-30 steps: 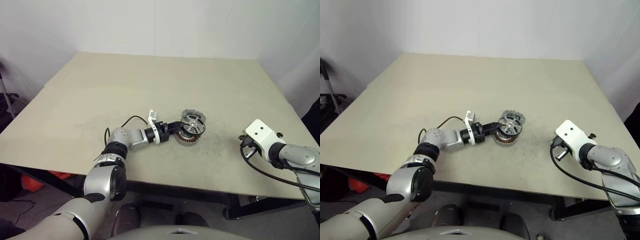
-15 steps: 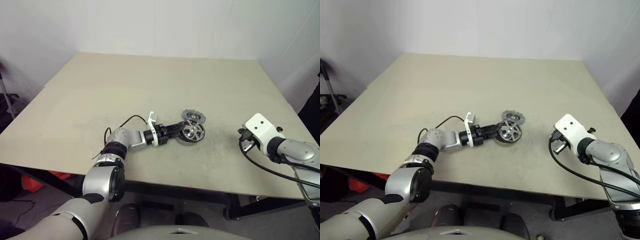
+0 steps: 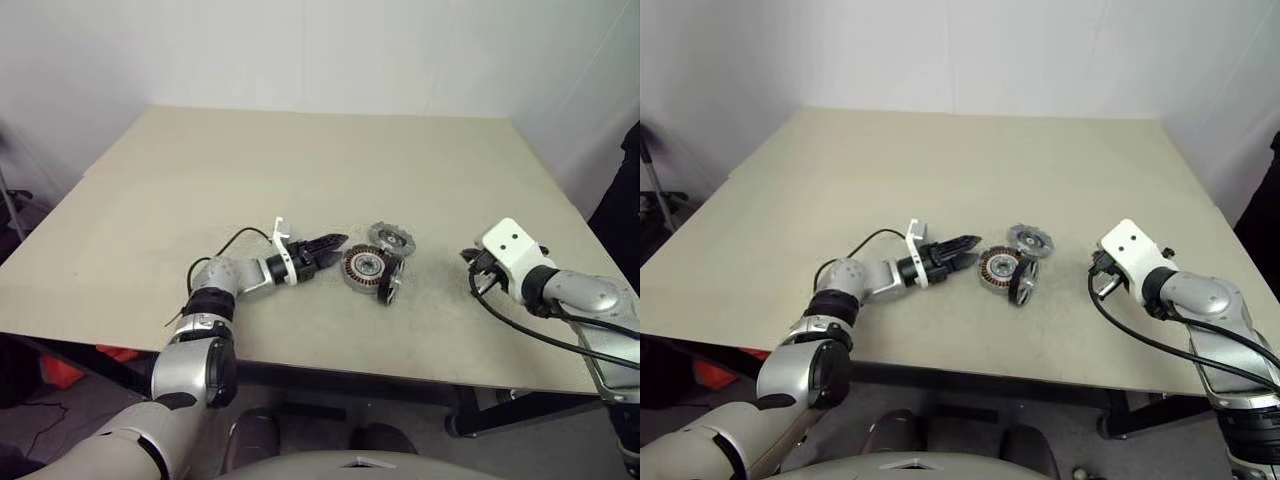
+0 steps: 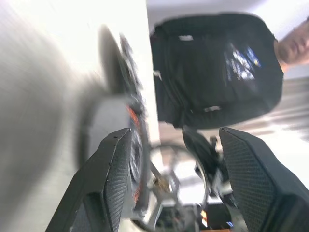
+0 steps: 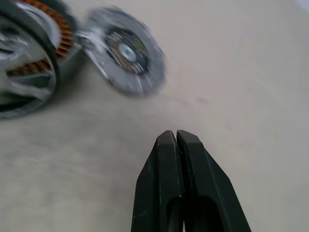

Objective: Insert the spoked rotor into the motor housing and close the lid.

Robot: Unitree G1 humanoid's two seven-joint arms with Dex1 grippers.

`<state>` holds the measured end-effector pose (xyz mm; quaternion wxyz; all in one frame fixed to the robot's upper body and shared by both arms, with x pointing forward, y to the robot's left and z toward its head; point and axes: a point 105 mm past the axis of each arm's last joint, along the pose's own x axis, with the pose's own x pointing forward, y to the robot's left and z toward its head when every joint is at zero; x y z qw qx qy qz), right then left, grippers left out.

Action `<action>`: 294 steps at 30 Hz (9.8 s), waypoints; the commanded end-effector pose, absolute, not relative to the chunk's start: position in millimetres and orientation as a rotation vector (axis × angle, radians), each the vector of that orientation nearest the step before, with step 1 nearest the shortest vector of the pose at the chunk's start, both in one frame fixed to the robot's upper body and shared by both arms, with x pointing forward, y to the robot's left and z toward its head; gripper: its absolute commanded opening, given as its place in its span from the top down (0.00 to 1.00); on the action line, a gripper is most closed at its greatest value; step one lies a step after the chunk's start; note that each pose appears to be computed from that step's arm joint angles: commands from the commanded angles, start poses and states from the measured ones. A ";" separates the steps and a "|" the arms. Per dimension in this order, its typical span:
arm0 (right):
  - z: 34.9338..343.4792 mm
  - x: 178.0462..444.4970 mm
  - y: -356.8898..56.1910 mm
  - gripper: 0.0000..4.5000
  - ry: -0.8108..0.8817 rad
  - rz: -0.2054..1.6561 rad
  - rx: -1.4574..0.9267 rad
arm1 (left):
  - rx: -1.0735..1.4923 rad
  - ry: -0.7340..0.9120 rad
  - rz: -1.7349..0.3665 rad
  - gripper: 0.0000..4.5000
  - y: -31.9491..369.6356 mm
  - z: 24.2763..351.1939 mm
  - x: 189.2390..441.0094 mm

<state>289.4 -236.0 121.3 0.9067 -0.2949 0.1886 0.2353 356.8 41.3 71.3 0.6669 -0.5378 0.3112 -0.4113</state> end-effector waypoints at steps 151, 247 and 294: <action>116.2 302.1 -172.7 0.99 0.285 0.798 -0.776 | -1.045 0.447 -0.634 0.31 122.4 75.2 385.4; 107.9 299.1 -221.8 0.59 0.422 0.580 -0.694 | -1.181 0.867 -1.037 0.89 -12.4 72.9 338.7; 101.5 303.3 -126.5 0.58 0.261 0.835 -0.456 | -1.069 0.661 -0.735 0.48 77.6 56.9 364.9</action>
